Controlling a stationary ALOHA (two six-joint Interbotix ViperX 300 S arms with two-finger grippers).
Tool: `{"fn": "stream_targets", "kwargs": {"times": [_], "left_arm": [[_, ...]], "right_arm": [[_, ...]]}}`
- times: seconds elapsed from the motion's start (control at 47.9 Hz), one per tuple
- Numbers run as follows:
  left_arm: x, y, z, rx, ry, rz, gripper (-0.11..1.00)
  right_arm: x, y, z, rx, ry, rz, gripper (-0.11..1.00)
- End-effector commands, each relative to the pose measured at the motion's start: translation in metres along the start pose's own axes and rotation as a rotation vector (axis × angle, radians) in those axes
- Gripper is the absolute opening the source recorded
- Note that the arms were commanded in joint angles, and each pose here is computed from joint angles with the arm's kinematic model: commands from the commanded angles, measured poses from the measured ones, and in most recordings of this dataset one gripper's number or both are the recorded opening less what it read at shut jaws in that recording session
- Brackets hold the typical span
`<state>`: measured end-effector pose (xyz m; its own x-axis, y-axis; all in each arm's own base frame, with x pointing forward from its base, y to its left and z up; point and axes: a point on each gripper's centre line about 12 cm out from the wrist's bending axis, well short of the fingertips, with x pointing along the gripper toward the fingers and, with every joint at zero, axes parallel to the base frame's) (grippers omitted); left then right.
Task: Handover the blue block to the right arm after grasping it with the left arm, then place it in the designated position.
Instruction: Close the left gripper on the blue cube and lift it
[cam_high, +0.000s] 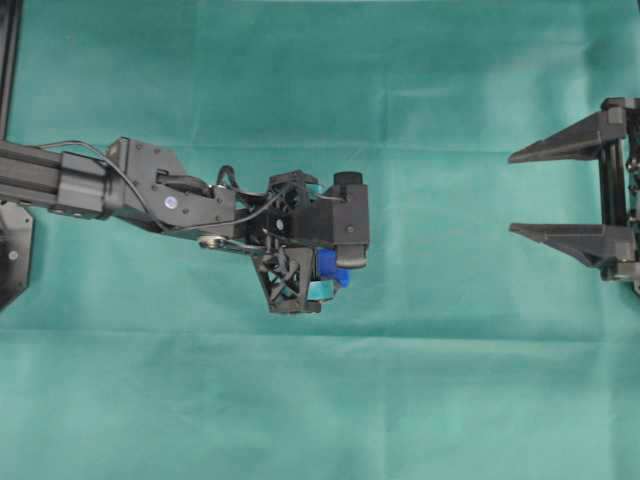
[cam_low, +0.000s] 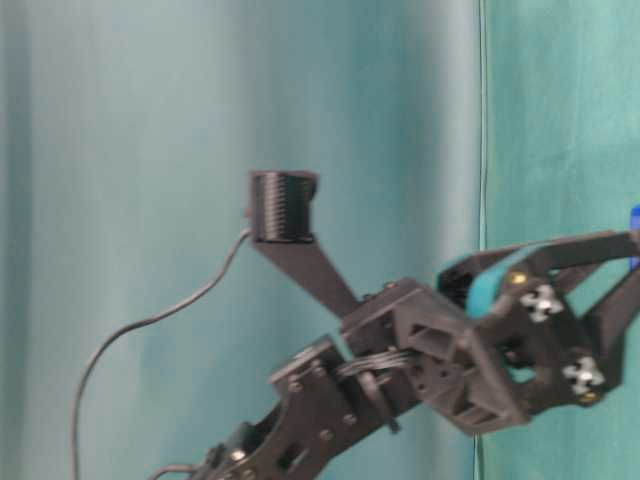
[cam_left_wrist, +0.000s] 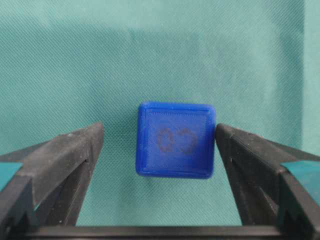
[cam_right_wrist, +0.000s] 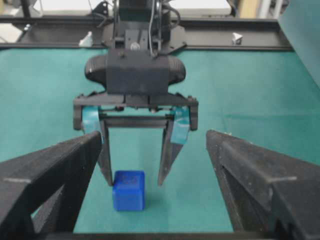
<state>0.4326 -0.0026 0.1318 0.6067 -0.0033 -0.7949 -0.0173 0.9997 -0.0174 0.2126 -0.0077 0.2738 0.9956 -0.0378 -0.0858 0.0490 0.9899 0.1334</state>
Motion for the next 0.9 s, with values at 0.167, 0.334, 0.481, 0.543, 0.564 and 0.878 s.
{"fn": "stream_targets", "kwargs": {"times": [0.167, 0.334, 0.481, 0.543, 0.564, 0.878], "left_arm": [[0.011, -0.001, -0.002, -0.008, -0.008, -0.002, 0.99], [0.014, -0.001, -0.004, -0.007, -0.001, -0.002, 0.99], [0.013, -0.001, -0.002, -0.007, -0.008, -0.003, 0.92], [0.014, -0.002, -0.003, -0.001, -0.004, -0.003, 0.78], [0.013, -0.002, -0.003, 0.002, -0.006, -0.003, 0.73], [0.013, -0.004, -0.003, 0.004, -0.011, -0.006, 0.47]], "right_arm": [[0.002, 0.001, 0.010, -0.003, -0.024, 0.002, 0.93], [0.003, 0.001, 0.009, -0.003, -0.023, 0.002, 0.93], [0.003, 0.001, 0.009, -0.001, -0.023, 0.002, 0.93], [0.003, 0.001, 0.009, -0.003, -0.023, 0.002, 0.93], [0.003, 0.001, 0.010, -0.003, -0.025, 0.001, 0.93], [0.003, 0.001, 0.009, -0.003, -0.023, 0.000, 0.93]]}}
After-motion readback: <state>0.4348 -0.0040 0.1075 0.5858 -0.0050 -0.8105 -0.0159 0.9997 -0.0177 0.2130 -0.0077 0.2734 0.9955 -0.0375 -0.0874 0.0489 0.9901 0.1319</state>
